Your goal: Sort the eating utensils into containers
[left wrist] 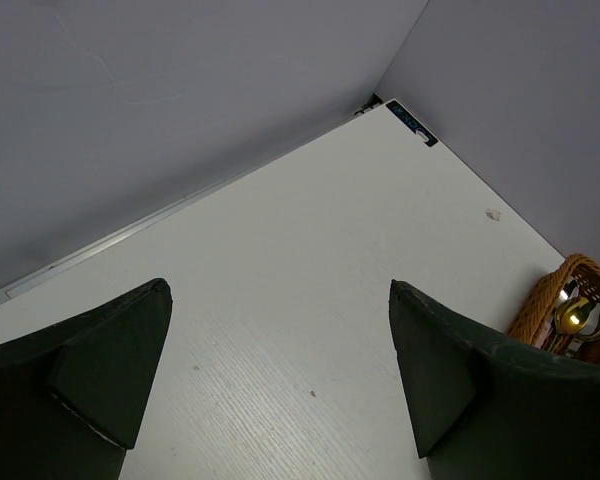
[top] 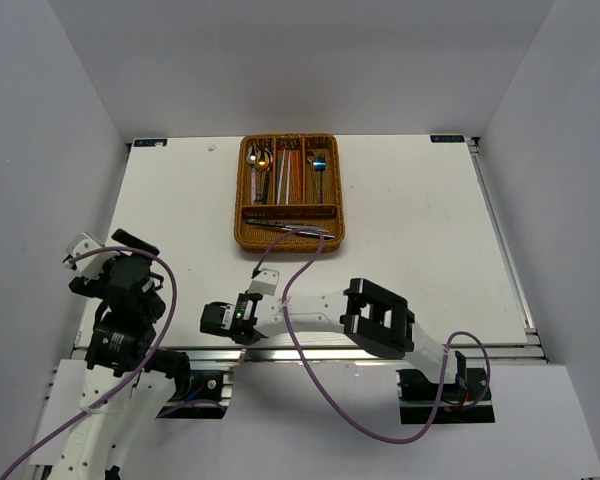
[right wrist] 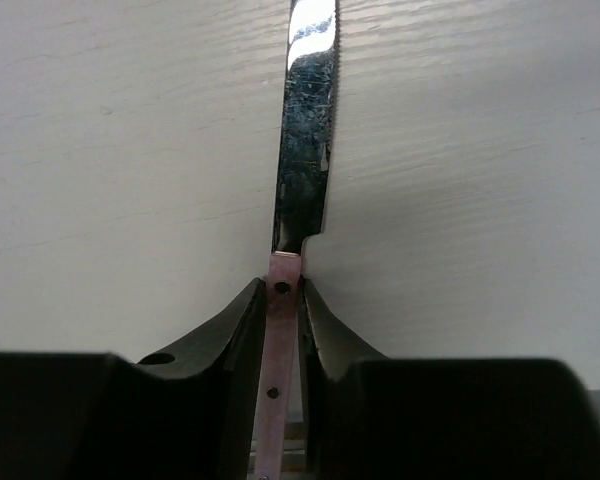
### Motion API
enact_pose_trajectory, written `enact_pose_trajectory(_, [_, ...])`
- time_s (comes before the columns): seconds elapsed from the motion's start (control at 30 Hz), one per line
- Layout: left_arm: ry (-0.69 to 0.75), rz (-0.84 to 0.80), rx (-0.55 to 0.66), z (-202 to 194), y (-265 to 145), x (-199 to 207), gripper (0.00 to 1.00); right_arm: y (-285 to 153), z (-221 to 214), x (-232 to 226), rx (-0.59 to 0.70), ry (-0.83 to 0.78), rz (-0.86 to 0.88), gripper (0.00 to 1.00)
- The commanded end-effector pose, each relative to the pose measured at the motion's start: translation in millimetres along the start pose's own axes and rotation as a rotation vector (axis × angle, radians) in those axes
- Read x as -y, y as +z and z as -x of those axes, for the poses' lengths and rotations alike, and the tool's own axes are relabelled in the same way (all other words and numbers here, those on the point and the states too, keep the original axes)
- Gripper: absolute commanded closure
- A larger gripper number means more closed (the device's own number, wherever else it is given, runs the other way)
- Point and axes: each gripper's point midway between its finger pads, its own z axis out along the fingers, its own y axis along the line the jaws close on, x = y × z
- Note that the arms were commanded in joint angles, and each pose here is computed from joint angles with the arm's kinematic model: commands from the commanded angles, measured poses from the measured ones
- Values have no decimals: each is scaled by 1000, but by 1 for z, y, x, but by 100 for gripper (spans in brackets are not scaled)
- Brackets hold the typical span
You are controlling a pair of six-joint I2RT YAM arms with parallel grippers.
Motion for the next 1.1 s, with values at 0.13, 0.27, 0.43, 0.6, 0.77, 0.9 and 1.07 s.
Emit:
enact_pose_trajectory(0.13, [-5,13,21,3,-2,-6,2,34,-12,99,-83,-152,-260,74])
enact_pose_trajectory(0.27, [-5,10,20,3,-3,-5,2,36,-9,134,-166,-256,-223,71])
enact_pose_trajectory(0.43, [-6,9,22,4,-3,-6,2,40,-22,147,-235,-302,-201,78])
enact_pose_trajectory(0.6, [-2,-1,18,3,-3,-4,2,43,-36,163,-294,-367,-192,100])
enact_pose_trajectory(0.77, [0,-13,14,2,-4,-2,2,7,2,156,-149,-306,-83,100])
enact_pose_trajectory(0.9, [5,-23,7,1,-4,1,2,-36,37,118,-25,-403,177,100])
enact_pose_trajectory(1.07, [10,-30,4,0,-3,2,2,-90,81,90,117,-604,423,100])
